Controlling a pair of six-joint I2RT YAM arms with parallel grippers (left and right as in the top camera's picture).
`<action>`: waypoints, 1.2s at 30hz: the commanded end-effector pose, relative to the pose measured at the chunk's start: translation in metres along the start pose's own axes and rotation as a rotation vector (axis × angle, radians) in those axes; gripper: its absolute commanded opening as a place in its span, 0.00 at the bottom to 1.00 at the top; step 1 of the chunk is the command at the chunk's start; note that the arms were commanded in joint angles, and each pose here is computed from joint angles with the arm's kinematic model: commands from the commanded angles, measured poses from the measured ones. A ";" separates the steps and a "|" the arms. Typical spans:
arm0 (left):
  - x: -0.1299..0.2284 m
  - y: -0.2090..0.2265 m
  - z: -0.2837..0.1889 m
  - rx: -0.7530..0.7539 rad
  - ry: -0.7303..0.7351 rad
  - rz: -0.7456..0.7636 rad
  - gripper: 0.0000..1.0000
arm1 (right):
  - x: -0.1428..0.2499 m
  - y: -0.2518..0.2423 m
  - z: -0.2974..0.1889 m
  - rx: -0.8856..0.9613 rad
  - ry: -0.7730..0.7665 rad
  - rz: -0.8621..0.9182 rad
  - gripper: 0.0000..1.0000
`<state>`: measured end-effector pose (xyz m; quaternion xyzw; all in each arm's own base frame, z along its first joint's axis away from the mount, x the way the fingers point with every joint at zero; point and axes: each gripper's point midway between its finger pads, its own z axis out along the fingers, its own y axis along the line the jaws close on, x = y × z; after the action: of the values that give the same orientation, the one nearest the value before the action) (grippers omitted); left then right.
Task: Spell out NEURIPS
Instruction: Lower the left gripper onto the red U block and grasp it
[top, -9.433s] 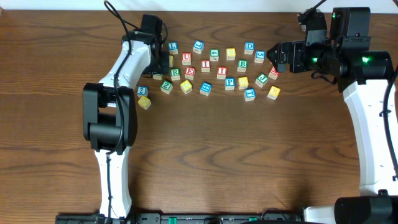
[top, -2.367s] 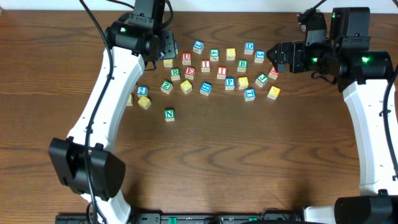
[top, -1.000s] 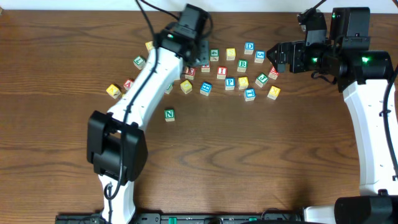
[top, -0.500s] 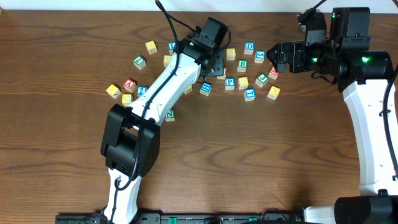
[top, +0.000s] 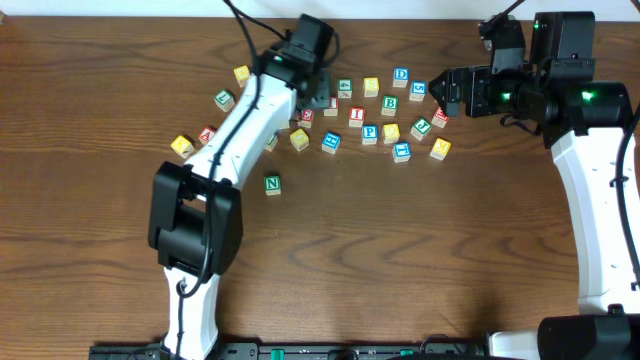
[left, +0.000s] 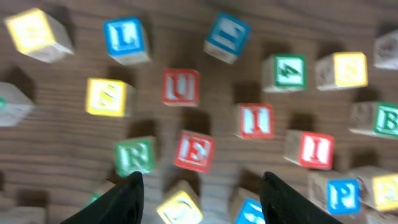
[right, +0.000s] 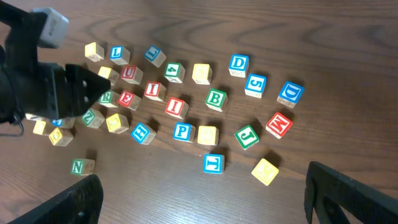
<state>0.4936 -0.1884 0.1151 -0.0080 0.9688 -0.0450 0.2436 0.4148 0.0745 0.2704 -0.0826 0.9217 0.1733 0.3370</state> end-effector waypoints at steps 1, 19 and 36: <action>-0.004 -0.001 0.006 -0.006 -0.014 0.069 0.59 | 0.002 -0.001 0.003 -0.006 0.009 -0.005 0.99; -0.034 0.026 0.058 -0.113 -0.137 0.123 0.61 | 0.002 -0.001 0.003 -0.006 0.009 -0.005 0.99; -0.033 0.033 0.097 -0.127 -0.154 0.126 0.64 | 0.002 -0.001 0.003 -0.006 0.009 -0.005 0.99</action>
<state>0.5652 -0.1685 0.0472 0.0321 0.9475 0.0173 0.3178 0.4148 0.0745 0.2703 -0.0826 0.9218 0.1733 0.3368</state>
